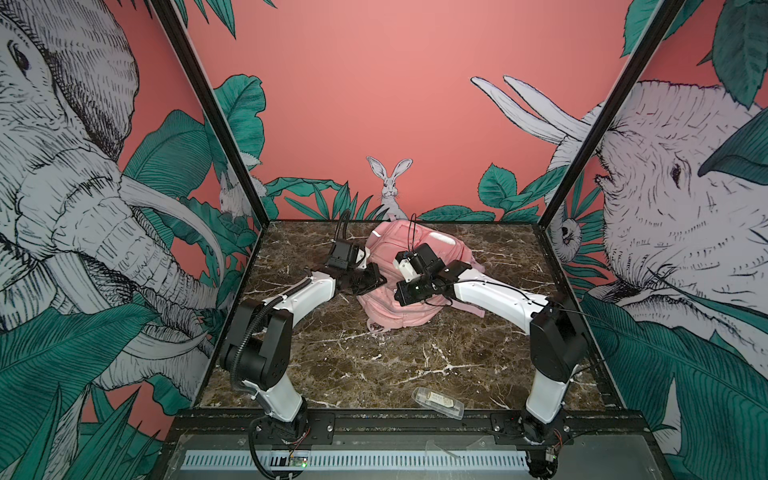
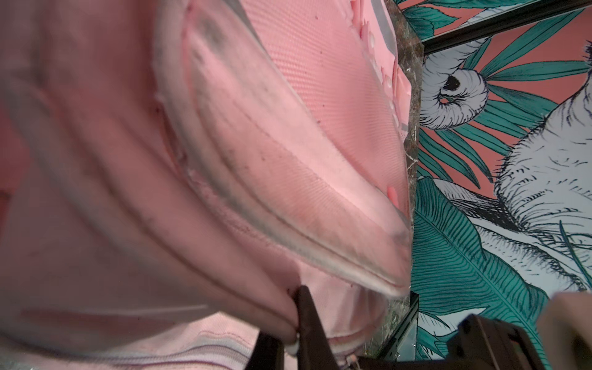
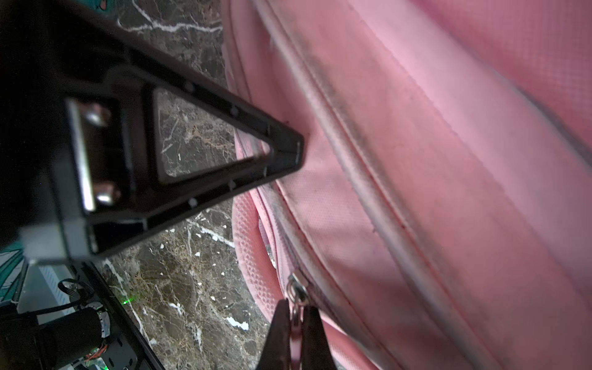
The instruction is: Pack the student bag
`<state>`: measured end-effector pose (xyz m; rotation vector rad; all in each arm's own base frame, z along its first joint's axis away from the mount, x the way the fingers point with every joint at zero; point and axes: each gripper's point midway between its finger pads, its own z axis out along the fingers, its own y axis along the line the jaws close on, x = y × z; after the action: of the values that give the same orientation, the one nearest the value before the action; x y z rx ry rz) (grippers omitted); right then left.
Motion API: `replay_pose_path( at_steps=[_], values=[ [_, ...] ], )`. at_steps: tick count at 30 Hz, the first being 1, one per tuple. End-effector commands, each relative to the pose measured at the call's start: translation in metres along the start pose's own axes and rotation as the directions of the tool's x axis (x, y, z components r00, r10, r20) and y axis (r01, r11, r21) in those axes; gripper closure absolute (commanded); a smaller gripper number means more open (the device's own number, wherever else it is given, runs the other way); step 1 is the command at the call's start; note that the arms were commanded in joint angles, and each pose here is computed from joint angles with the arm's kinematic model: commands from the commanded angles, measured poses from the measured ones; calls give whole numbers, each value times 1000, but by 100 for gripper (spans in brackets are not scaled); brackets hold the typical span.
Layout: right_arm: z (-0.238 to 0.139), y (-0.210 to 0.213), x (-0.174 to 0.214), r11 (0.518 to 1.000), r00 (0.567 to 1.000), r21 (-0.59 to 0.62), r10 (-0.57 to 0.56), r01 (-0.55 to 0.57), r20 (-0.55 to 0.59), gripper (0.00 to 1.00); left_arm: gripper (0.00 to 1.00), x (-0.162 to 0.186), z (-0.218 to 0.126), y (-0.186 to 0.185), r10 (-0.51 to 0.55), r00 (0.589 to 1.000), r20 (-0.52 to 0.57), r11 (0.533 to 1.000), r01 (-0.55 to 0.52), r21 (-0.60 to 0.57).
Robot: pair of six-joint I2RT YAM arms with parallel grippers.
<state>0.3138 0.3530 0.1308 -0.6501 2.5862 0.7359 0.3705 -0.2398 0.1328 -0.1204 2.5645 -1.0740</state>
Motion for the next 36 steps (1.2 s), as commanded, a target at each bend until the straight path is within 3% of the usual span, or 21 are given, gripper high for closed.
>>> replay_pose_path(
  at_steps=[1,14,20,36],
  values=[
    [-16,-9,3,999,999,24,-21,21,30,100,99,-18,-21,7,52,997,53,998,-51,-21],
    [-58,-112,26,978,990,158,124,-133,62,100,98,-35,-37,26,48,996,74,998,-45,-45],
    [-58,-109,21,983,987,108,139,-147,74,100,90,-36,-35,23,54,997,58,998,-52,-34],
    [-51,-172,10,941,972,242,231,-236,48,100,96,-39,-39,30,75,996,51,996,-72,-55]
  ],
)
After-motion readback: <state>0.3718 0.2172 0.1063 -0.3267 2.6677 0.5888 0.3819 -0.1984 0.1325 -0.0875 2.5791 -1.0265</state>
